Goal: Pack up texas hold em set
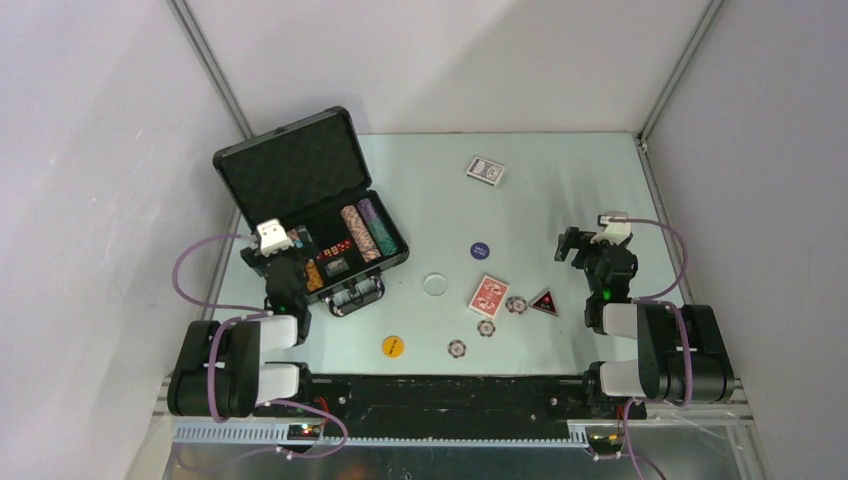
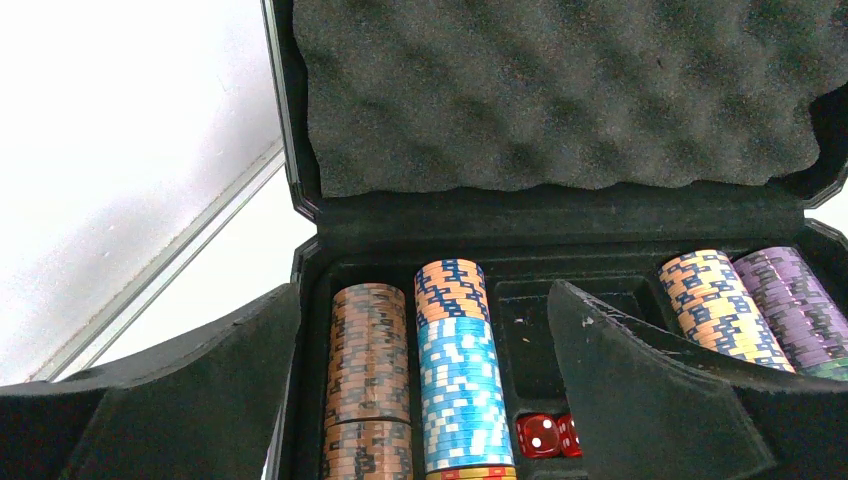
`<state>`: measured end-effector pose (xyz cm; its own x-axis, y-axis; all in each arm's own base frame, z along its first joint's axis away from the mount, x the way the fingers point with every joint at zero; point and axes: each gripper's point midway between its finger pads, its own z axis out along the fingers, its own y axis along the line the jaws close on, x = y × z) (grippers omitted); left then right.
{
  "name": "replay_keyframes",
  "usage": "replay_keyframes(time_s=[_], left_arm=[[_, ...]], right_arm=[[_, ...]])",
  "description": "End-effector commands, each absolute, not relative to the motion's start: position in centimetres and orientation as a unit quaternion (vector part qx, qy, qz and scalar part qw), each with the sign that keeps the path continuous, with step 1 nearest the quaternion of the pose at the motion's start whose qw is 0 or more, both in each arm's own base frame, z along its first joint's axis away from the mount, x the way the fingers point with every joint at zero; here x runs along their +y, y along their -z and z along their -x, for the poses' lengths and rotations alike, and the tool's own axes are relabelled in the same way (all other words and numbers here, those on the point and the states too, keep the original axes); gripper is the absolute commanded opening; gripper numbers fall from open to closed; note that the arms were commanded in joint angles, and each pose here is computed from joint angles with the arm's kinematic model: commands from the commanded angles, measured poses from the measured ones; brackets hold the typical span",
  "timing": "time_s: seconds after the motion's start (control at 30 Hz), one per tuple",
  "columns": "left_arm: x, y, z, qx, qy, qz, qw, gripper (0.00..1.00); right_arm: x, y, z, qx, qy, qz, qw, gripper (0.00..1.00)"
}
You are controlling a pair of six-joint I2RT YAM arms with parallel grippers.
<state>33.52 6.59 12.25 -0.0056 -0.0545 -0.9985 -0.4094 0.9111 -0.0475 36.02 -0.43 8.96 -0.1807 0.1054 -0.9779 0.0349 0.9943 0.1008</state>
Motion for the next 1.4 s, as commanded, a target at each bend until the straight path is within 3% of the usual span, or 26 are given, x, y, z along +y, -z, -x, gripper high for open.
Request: replay_keyframes(time_s=[0.0, 0.5, 1.0, 1.17, 1.37], left_arm=[[6.7, -13.9, -34.2, 0.680, -0.135, 0.167, 0.701, 0.98], [6.6, -14.7, -33.9, 0.676, -0.142, 0.168, 0.703, 0.98], [6.1, -20.0, -31.6, 0.638, -0.251, 0.229, 0.691, 0.98], [4.5, -23.4, -31.5, 0.612, -0.181, 0.269, 0.721, 0.98], [2.1, -22.7, -31.6, 0.667, -0.101, 0.252, 0.694, 0.98]], right_arm=[[-0.5, -10.4, -37.0, 0.753, -0.030, -0.044, 0.656, 0.99], [1.3, -11.9, -37.0, 0.760, -0.048, 0.004, 0.649, 0.99], [-1.7, -17.6, -36.7, 0.757, -0.033, -0.149, 0.635, 0.99], [-3.5, -18.7, -36.5, 0.753, -0.030, -0.262, 0.603, 0.99], [-2.7, -19.5, -36.8, 0.788, -0.057, -0.255, 0.558, 0.99]])
